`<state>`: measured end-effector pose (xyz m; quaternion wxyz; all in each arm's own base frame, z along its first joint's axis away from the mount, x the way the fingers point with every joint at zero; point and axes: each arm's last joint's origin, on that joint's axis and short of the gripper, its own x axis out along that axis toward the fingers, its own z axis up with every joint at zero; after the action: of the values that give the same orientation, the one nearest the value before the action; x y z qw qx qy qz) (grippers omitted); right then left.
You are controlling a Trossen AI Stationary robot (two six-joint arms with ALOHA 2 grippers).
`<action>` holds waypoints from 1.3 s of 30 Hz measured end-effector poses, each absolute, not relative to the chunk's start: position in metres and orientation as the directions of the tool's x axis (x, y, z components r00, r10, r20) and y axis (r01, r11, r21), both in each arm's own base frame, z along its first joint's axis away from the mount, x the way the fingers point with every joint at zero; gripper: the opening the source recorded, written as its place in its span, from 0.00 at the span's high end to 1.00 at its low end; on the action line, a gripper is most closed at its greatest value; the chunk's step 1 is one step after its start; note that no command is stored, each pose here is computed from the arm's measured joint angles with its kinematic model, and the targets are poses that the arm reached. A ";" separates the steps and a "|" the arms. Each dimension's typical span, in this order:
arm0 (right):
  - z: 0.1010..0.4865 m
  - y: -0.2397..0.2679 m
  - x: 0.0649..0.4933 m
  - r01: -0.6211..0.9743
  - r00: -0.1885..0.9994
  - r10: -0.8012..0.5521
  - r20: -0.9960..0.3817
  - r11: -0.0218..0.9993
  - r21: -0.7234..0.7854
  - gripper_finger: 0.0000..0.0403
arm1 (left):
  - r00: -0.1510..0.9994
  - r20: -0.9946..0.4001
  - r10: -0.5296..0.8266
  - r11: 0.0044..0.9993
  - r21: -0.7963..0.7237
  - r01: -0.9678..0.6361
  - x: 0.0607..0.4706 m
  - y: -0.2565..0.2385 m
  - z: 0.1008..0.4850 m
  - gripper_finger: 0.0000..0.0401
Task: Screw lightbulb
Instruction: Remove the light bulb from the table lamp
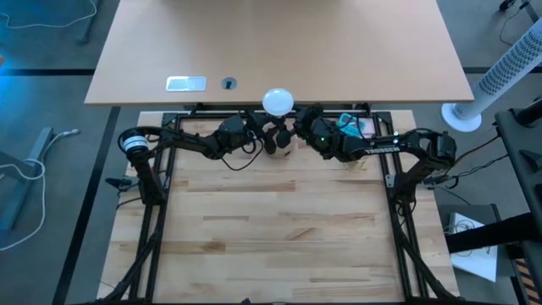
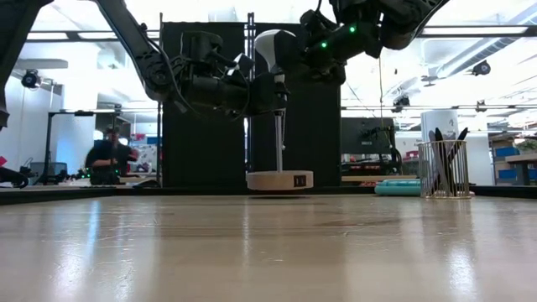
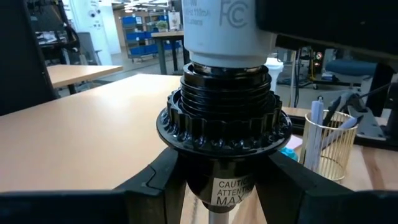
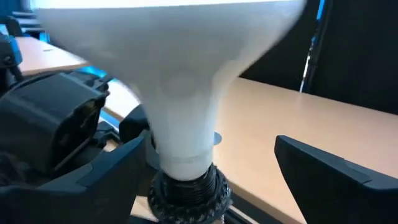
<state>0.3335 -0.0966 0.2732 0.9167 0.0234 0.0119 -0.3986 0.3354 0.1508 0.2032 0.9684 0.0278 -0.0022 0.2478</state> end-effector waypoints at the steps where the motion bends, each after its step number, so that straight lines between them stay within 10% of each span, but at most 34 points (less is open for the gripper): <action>1: 0.273 -0.097 0.333 0.732 0.682 -0.730 -0.044 0.680 0.040 0.14 | 0.877 0.017 0.480 0.876 0.053 -0.480 0.335 0.151 0.203 0.63; 15: 0.268 -0.094 0.338 0.681 0.732 -0.679 -0.055 0.732 0.024 0.15 | 0.902 0.002 0.431 0.900 0.062 -0.431 0.334 0.148 0.199 0.63; 39: 0.280 -0.088 0.337 0.502 0.863 -0.499 -0.077 0.864 0.023 0.69 | 0.950 -0.012 0.313 0.949 0.040 -0.313 0.325 0.125 0.203 0.63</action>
<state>0.3373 -0.0883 0.2801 0.9649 0.0212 0.0342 -0.2595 0.3249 0.1249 0.2034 0.9871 0.0186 0.0093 0.1586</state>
